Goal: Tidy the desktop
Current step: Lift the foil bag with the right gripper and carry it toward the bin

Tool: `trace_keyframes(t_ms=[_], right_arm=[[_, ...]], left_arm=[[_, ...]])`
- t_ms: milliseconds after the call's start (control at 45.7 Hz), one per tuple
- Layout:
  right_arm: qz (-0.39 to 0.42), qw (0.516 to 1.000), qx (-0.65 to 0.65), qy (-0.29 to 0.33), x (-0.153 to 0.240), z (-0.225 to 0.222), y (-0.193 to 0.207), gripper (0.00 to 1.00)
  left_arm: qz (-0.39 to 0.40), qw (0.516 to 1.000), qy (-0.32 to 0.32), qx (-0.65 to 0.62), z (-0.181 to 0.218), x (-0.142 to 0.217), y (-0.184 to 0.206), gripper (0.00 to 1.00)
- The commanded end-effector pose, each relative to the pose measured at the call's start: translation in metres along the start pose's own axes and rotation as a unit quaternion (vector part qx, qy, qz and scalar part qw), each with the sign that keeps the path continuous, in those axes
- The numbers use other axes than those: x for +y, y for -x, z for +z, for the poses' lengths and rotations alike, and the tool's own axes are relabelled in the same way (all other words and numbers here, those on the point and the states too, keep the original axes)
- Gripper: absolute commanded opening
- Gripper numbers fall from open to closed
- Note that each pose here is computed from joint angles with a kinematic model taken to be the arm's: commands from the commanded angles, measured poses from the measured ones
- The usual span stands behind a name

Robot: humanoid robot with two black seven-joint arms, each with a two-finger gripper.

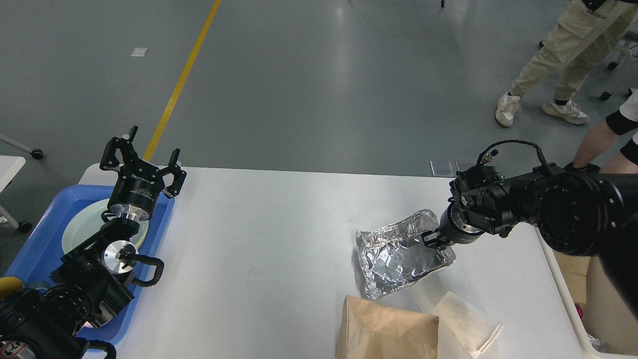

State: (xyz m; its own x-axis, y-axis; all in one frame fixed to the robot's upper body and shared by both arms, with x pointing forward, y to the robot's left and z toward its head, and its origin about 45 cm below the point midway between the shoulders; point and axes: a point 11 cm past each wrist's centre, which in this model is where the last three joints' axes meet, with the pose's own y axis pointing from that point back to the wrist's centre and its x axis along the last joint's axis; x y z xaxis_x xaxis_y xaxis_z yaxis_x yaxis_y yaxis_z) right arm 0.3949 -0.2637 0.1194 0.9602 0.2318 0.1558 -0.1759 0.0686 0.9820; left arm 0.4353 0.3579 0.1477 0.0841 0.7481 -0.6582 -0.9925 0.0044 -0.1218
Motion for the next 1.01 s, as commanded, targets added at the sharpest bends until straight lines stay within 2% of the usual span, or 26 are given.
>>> trace_keyframes(t_ms=[0,306,503,656,809,984], right_arm=[[-0.032,0.999,-0.021,-0.013,0.029,-0.007,-0.015,0.0],[-0.038,0.999,-0.037,-0.009,0.154,-0.005,-0.075,0.0],[0.053,0.998,-0.019,-0.002,0.245,-0.016,-0.113,0.0],[0.106,0.994,-0.012,-0.034,0.304,-0.03,-0.124,0.0],[0.139,0.989,-0.02,-0.042,0.335,-0.024,-0.127,0.0],[0.153,0.985,-0.082,-0.022,0.344,0.039,-0.119,0.0]], left_arm=[[0.0,1.0,0.0,0.0,-0.001,0.0,0.0,0.96],[0.0,1.0,0.0,0.0,0.0,0.0,0.0,0.96],[0.0,1.0,0.0,0.0,0.0,0.0,0.0,0.96],[0.0,1.0,0.0,0.0,0.0,0.0,0.0,0.96],[0.0,1.0,0.0,0.0,0.0,0.0,0.0,0.96],[0.0,1.0,0.0,0.0,-0.001,0.0,0.0,0.96]])
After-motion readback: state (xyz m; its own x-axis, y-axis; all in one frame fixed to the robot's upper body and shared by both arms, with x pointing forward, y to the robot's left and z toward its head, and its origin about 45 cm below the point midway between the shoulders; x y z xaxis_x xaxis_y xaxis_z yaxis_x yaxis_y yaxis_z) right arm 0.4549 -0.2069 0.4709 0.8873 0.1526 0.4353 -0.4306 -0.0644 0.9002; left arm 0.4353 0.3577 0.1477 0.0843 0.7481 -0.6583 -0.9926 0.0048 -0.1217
